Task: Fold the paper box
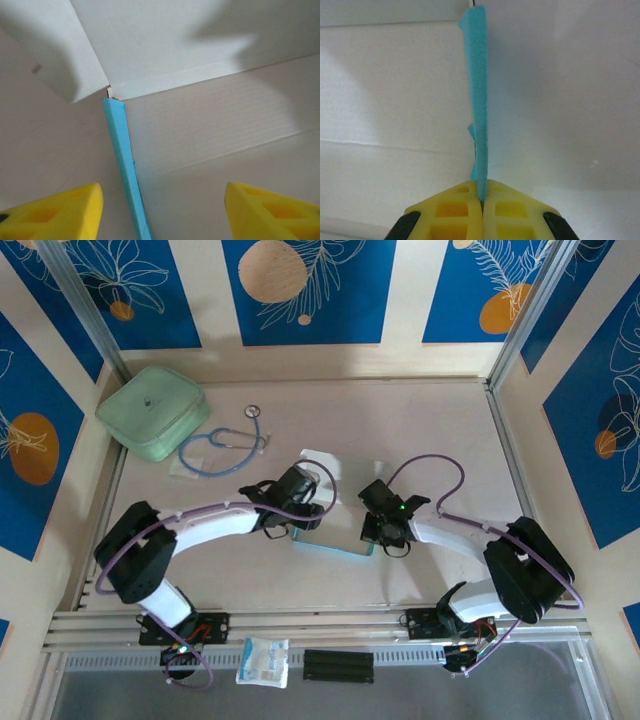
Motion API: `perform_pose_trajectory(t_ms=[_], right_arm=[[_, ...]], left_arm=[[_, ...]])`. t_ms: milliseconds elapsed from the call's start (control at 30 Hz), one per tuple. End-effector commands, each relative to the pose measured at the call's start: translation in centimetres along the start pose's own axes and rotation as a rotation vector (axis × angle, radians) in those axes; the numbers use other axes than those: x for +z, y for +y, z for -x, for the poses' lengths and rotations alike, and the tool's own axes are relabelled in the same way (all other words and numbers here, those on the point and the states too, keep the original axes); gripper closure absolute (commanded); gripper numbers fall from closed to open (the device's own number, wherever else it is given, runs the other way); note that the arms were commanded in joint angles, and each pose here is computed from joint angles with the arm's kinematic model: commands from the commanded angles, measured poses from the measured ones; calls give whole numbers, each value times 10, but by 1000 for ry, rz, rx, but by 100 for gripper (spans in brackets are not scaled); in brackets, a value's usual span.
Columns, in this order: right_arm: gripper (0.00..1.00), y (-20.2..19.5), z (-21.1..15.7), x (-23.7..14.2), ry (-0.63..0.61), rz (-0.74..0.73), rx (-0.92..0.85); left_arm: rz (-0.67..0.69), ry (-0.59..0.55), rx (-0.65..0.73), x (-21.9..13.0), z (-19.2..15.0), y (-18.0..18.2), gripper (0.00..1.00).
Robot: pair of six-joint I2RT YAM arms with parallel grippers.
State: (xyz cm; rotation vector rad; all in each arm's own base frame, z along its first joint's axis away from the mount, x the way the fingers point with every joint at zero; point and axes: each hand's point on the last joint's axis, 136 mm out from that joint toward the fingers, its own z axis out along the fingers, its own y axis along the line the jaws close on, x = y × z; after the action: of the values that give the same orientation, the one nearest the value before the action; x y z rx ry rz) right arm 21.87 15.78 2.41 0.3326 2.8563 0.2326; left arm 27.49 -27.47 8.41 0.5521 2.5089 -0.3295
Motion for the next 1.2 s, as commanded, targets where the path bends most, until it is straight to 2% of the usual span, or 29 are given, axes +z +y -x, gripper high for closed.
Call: perform_pose_trajectory(t_ms=[0,167,333,500,667,700,733,767,833,967,1167], right_arm=[[95,4,14,2,-29,-15,-42],[95,40,39,9,-31,54,-149],[90,46,46,24,12,43,-206],[58,56,50,0,-22,111,-235],[35,57,63,-68,-102,225,-288],[28,53,68,-81,-117,239,-296],[11,51,77,-95,-139,264,-315],[1,51,84,-108,-148,290,-348],[1,47,100,-123,-145,304,-393],[1,47,125,-134,-46,278,-462],[12,75,143,-128,51,338,-555]], left_arm=[[23,-33,-63,-28,7,19,35],[-64,-66,-151,-70,31,44,33],[-76,-9,-134,-100,49,67,30],[-61,30,-79,-115,63,82,29],[-103,77,12,-126,91,80,27],[-106,91,30,-125,95,82,27],[-112,106,45,-125,101,82,27],[-121,121,54,-123,107,83,27],[-154,148,69,-122,117,82,26],[-199,209,106,-115,129,80,24],[-215,276,111,-89,130,83,21]])
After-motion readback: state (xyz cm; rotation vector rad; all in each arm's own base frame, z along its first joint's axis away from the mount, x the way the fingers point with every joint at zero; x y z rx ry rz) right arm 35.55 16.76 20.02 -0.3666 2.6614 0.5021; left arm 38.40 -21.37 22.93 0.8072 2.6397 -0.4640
